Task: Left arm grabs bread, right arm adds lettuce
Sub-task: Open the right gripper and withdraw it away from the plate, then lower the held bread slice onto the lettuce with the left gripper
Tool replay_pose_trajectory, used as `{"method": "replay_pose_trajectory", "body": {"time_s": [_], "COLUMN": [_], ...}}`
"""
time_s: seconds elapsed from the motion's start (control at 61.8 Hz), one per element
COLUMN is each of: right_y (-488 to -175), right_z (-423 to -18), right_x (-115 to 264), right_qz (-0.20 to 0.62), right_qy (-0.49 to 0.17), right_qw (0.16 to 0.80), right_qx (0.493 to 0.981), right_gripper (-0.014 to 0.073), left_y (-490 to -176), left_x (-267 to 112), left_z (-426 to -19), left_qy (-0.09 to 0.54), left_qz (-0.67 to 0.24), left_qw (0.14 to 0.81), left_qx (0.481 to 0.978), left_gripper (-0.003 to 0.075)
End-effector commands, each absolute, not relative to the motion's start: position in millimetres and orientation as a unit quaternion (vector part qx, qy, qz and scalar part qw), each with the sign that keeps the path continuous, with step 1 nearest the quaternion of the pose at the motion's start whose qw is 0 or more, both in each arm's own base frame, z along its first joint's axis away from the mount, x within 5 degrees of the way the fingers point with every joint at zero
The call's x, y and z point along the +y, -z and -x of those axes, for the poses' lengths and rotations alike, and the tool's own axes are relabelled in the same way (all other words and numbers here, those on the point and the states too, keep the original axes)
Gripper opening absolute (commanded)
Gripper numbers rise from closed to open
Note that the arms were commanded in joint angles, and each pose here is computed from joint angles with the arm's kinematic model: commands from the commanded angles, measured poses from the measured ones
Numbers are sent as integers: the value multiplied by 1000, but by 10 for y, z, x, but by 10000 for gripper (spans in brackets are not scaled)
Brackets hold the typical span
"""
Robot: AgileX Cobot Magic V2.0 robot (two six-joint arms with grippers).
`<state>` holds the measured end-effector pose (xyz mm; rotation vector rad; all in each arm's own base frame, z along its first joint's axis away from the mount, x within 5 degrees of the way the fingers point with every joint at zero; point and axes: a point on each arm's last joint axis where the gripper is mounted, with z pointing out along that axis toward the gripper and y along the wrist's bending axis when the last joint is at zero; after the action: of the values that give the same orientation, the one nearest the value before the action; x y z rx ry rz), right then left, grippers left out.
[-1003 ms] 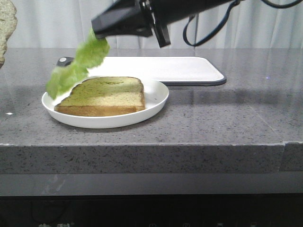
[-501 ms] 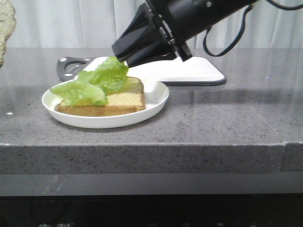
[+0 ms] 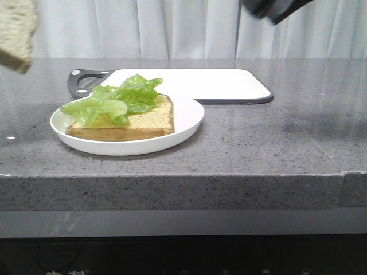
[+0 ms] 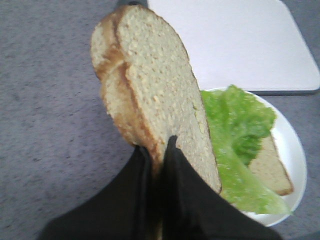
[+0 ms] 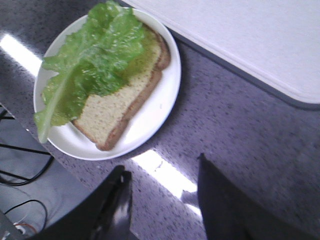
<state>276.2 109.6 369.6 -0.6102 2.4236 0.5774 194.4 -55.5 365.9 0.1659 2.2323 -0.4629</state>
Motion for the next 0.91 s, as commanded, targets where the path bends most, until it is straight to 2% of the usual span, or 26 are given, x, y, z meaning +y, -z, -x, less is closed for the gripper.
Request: {"method": "replay_pose_trajectory", "body": {"time_s": [0.0,0.178,0.404,0.712,0.89], "right_y": [-4004,-4059,-3972,-3923,-3923], "right_z": [-2504,-2168,-2038,-2043,-2043], "right_x": [965,869,831,831,831], "right_qz": [211,208,209,207,207], "right_qy": [-198,-194,-191,-191,-191], "right_qw": [346,384,386,381,381], "right_qx": [893,879,878,881,881], "right_gripper": [344,344,344,344,344], "left_y": [-3820,-3721,-3433,-2943,-2889], "left_x": [-703,-982,-1192,-1295,-1299], "left_z": [-1989,-2154,-2451,-2783,-2817], "left_qy": [244,330,400,399,396], "left_qz": [-83,-116,-128,-119,-115], "left_qw": [455,425,363,295,290], "left_qx": [852,835,832,860,864], "left_gripper": [-20,-20,-20,-20,-20]}}
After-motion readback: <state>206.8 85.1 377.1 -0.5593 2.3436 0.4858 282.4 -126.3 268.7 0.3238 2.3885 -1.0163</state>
